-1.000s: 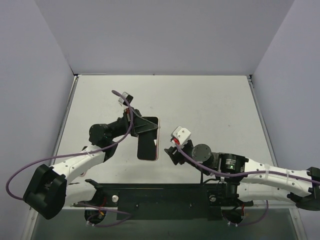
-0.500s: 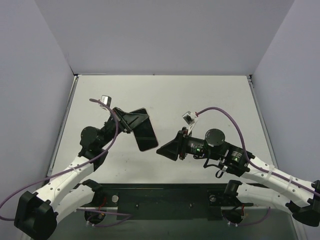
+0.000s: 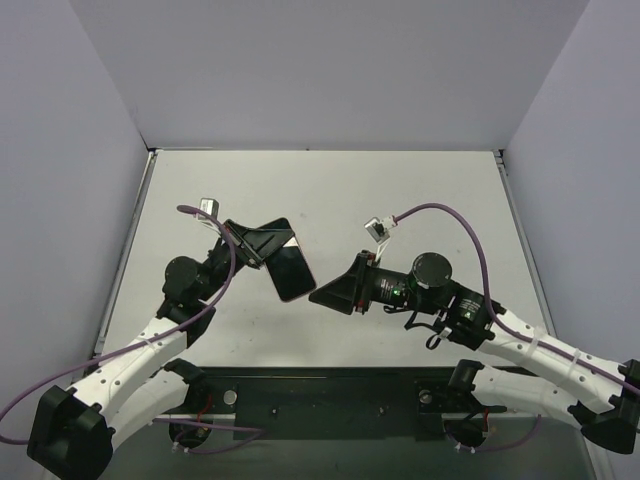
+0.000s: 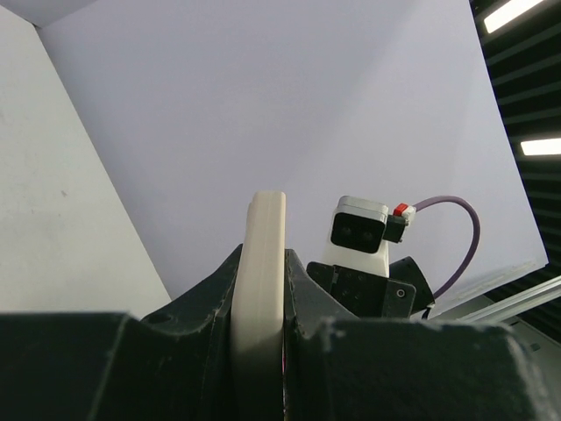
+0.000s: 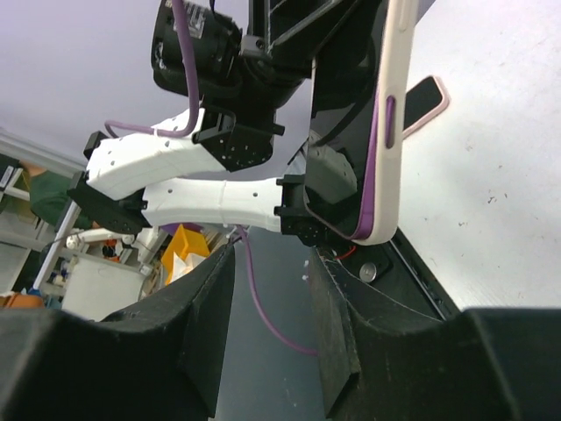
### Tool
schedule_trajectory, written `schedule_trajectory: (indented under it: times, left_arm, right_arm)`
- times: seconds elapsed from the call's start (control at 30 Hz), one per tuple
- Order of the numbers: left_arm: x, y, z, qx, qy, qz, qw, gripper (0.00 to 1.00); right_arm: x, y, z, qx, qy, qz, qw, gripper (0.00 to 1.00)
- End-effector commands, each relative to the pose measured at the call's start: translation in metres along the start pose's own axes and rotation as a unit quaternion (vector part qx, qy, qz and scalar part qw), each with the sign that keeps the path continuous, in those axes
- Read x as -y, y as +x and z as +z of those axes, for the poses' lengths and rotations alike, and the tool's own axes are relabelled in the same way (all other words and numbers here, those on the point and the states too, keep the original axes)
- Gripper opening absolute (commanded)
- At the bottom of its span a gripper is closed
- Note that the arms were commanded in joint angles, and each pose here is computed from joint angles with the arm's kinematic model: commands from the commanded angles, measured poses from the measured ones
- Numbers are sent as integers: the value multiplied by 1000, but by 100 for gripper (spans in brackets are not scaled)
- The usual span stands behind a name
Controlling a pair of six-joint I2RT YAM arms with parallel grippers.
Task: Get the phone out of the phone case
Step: Remove the phone case from the phone.
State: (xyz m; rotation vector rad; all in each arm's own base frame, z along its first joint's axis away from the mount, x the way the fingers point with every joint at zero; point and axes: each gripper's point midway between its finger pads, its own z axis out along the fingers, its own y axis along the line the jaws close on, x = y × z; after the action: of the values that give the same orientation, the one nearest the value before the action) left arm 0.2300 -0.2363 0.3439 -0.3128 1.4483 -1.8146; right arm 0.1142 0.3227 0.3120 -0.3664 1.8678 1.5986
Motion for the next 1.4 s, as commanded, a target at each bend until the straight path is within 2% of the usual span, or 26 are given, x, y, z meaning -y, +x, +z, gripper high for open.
schedule_trajectory:
  times: [0.0, 0.2, 0.73, 1.13, 1.37]
  left_arm:
    - [37, -11, 0, 20, 62, 13, 998, 0]
    - [37, -10, 0, 16, 65, 9, 998, 0]
    - [47, -12, -1, 16, 83, 7, 996, 0]
    - [47, -12, -5, 14, 86, -7, 996, 0]
    - [40, -14, -5, 20, 73, 10, 997, 0]
  right_arm:
    - [-16, -25, 1, 40, -33, 4, 999, 35]
    - [-4, -31, 3, 50, -24, 14, 998, 35]
    - [20, -17, 11, 31, 3, 23, 999, 35]
    - [19, -20, 8, 40, -1, 21, 999, 35]
    - [9, -23, 3, 45, -14, 17, 999, 35]
